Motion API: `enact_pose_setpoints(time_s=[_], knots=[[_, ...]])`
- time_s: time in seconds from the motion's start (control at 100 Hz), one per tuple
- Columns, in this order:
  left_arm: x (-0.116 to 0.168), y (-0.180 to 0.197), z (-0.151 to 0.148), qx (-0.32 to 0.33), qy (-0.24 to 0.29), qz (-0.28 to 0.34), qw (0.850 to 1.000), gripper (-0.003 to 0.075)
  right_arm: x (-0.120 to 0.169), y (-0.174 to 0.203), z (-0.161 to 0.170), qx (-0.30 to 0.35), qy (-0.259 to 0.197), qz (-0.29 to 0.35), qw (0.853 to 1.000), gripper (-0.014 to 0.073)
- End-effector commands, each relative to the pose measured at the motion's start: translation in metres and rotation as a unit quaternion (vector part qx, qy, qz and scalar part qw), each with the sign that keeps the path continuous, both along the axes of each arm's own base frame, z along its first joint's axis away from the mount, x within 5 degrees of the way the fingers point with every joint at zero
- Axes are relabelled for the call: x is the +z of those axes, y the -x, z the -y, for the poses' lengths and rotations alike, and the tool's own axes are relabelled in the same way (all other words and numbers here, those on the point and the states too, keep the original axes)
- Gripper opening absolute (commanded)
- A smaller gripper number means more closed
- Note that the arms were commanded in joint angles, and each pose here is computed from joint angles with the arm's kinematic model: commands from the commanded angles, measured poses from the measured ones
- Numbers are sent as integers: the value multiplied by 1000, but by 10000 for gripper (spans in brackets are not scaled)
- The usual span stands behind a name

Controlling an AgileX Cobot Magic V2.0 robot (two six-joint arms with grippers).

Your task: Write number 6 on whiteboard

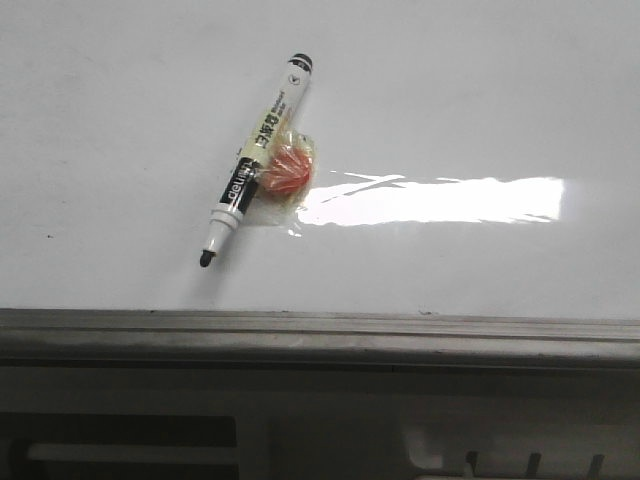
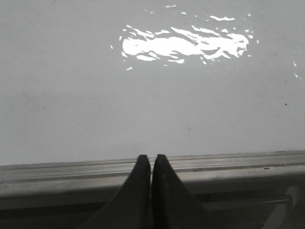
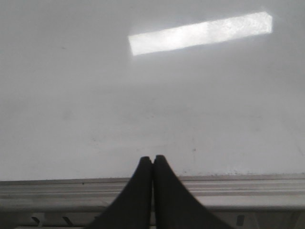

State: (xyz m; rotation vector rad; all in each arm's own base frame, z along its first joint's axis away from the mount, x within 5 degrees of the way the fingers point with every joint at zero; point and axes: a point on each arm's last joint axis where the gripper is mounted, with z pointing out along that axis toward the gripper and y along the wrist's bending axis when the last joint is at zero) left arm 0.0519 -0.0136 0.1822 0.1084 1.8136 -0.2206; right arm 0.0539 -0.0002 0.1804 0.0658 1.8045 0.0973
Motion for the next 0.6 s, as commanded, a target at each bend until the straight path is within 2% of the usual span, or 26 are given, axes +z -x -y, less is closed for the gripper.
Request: enact_pose_setpoints(time_s=[0.0, 0.17, 0.23, 0.3, 0.34, 0.36, 0.42, 0.5, 0.59], knots=[[-8, -1, -1, 8, 16, 21, 1000, -19, -5, 0, 0, 1, 5, 14, 1000, -43], [-8, -1, -2, 9, 0, 25, 1000, -19, -5, 0, 0, 1, 5, 14, 1000, -43], [-6, -1, 0, 9, 28, 28, 999, -19, -3, -1, 0, 2, 16, 24, 1000, -43], [-1, -1, 2, 10, 126, 30, 991, -19, 2, -1, 0, 6, 22, 49, 999, -43], [2, -1, 5, 11, 220, 22, 975, -19, 6, -2, -2, 10, 2, 71, 997, -43], [3, -1, 6, 12, 272, 16, 962, -19, 8, -2, -3, 12, -16, 84, 996, -43], [5, 0, 7, 12, 339, 6, 941, -19, 15, -2, -4, 16, -68, 119, 990, -43], [8, -1, 6, 18, 367, 11, 930, -19, 24, -1, -4, 16, -130, 164, 978, -43], [10, -2, 3, 29, 371, 28, 928, -19, 30, -1, -3, 13, -163, 196, 967, -43]])
